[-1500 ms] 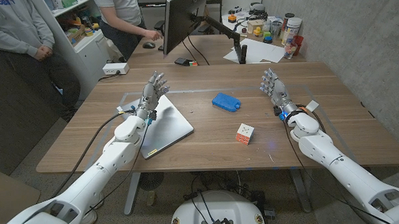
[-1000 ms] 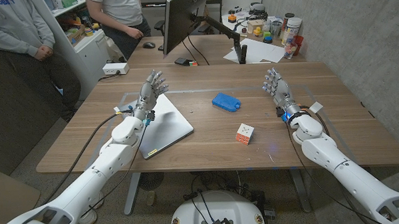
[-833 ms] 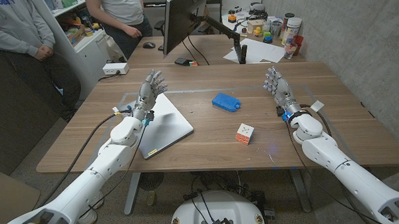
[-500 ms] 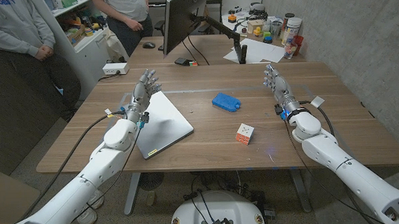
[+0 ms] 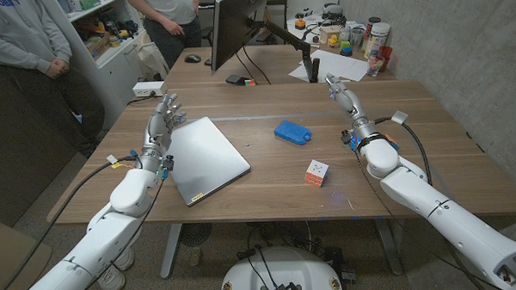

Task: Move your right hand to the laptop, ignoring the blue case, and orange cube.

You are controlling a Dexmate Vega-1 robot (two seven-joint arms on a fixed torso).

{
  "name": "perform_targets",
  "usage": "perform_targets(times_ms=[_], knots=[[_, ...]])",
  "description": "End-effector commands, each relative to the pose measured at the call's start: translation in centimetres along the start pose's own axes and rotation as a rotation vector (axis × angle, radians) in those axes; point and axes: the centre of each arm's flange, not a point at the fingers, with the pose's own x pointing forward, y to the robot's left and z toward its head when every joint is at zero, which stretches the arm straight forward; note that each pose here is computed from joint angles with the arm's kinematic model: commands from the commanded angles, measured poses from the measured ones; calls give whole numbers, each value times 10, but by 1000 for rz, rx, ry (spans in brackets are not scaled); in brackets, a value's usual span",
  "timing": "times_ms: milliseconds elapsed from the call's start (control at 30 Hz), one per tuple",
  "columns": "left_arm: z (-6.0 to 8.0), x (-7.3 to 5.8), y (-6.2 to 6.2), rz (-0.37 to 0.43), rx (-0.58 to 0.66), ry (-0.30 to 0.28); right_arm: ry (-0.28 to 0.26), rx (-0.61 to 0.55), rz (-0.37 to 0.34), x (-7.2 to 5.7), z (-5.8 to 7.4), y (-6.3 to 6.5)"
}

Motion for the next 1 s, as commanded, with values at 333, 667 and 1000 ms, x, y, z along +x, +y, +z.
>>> perform_targets(times_ms=[333,667,1000], knots=[[29,-60,41,149,54,-59,-239,-386,102,4,84,124],[31,-70,48,166,58,-70,-316,-515,185,2,99,182],[37,-89,58,219,68,-101,-370,-622,286,4,114,235]])
